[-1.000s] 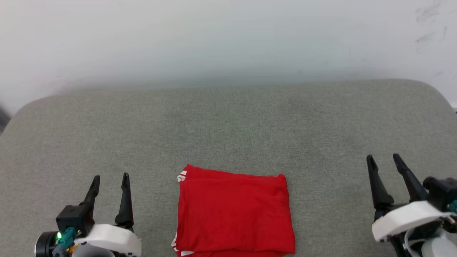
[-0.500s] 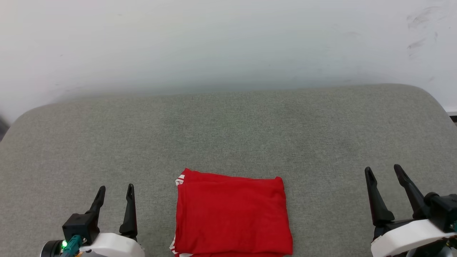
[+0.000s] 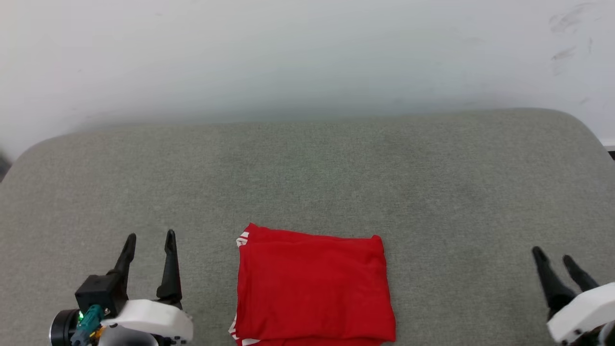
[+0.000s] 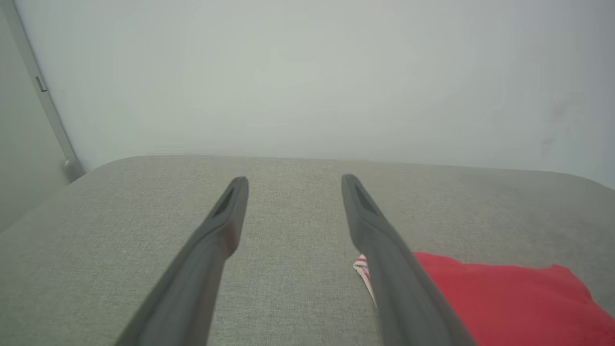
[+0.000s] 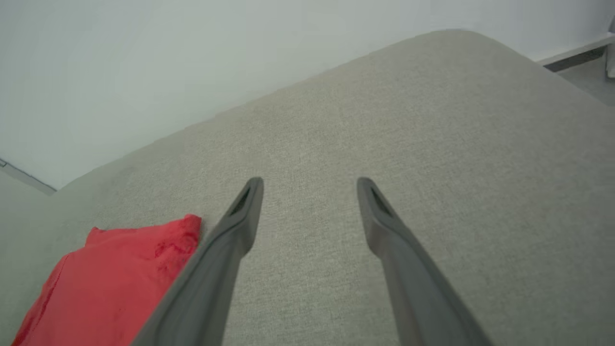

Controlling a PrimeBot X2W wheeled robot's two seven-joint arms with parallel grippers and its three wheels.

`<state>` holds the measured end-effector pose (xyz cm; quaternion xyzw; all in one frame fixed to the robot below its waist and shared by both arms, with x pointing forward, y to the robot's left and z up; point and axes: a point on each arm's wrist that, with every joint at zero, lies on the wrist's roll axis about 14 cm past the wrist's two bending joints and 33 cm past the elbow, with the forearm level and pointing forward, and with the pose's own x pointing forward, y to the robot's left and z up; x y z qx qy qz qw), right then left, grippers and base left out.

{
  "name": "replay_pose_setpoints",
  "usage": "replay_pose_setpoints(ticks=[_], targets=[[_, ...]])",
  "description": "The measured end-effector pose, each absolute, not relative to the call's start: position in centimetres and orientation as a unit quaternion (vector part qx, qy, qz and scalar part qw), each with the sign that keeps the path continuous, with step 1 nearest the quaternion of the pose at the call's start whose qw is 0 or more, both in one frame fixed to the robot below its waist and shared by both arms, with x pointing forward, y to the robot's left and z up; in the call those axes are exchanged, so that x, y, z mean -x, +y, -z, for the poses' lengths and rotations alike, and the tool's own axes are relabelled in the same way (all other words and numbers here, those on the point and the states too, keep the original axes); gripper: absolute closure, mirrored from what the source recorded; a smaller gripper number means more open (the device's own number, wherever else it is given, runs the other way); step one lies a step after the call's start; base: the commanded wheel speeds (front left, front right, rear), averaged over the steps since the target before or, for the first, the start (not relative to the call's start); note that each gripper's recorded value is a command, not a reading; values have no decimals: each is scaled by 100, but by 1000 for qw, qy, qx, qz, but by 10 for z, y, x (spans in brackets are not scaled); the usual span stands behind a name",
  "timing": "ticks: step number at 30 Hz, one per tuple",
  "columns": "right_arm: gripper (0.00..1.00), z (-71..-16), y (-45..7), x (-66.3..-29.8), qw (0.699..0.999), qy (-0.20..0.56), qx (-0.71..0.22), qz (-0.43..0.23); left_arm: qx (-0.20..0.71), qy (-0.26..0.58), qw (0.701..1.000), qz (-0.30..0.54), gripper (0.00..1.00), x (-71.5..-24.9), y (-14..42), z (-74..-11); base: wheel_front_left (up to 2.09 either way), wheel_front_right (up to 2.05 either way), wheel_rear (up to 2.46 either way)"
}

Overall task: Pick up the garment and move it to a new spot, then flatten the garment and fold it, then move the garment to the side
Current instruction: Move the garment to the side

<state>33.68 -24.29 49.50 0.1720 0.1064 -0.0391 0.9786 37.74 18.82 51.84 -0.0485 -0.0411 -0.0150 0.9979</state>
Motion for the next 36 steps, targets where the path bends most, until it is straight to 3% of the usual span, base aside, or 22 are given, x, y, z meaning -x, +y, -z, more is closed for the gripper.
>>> replay_pose_setpoints(ticks=[4,13,25,26,28,31,36], targets=[[0,-462,-260,-342,952,204,-221,51,56,-56,997,2,0,-381,193,-527,0,0,0],[0,-391,-185,-349,822,433,-367,-44,67,-61,996,-11,0,-392,199,-525,0,0,0],[0,-374,-74,-371,705,520,-446,-182,55,-36,997,-42,0,-400,224,-505,0,0,0],[22,-374,-68,-369,701,524,-445,-191,54,-35,997,-44,0,-400,225,-504,0,0,0],[100,-378,-59,-369,699,522,-444,-205,52,-37,997,-46,0,-400,226,-505,0,0,0],[100,-383,-54,-369,713,512,-430,-210,51,-39,997,-44,0,-399,225,-507,0,0,0],[100,-401,-75,-380,784,466,-354,-208,47,-46,997,-27,0,-396,215,-512,0,0,0]])
